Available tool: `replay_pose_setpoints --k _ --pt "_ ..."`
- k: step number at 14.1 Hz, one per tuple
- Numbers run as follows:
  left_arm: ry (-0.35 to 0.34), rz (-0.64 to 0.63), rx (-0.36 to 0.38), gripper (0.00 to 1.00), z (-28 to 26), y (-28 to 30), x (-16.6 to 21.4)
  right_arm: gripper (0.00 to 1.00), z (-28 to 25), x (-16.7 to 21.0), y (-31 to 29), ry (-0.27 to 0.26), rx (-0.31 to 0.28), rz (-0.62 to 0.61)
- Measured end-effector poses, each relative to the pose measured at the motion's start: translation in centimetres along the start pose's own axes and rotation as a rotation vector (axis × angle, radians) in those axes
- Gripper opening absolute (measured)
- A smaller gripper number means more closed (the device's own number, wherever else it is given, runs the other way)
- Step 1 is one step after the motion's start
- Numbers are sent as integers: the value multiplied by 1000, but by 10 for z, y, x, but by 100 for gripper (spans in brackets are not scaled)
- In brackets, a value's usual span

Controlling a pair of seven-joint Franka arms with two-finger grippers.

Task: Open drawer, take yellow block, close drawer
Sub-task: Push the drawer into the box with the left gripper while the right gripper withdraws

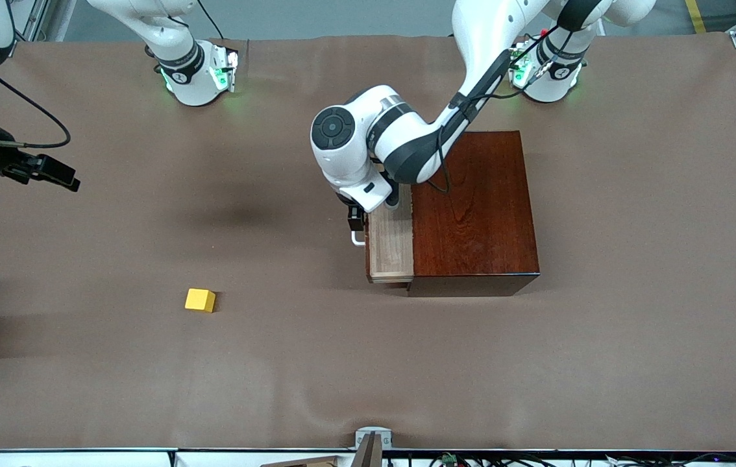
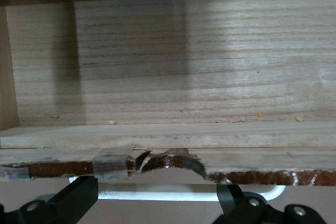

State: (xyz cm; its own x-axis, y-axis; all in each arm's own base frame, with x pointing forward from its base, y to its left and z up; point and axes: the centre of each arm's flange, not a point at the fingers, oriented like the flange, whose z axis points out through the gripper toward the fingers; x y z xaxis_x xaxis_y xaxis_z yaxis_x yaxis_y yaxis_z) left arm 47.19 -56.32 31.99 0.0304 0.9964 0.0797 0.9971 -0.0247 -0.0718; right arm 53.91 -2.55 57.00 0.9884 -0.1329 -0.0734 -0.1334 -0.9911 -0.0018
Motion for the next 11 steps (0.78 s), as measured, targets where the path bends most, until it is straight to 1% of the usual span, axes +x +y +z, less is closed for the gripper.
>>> replay_pose_setpoints --k 2,5,6,8,11 --pt "15 -3 2 100 0 1 3 100 -2 -1 5 -6 -1 -29" --pt "33 -11 5 100 0 5 9 100 -8 0 10 3 1 -36" --pt "51 -18 11 100 1 7 13 100 -9 -1 8 0 0 -39" --pt "126 -51 43 100 10 18 35 100 -9 -1 7 -5 0 -42" --pt "189 -84 77 100 14 27 56 100 -8 -2 6 -10 -1 -50"
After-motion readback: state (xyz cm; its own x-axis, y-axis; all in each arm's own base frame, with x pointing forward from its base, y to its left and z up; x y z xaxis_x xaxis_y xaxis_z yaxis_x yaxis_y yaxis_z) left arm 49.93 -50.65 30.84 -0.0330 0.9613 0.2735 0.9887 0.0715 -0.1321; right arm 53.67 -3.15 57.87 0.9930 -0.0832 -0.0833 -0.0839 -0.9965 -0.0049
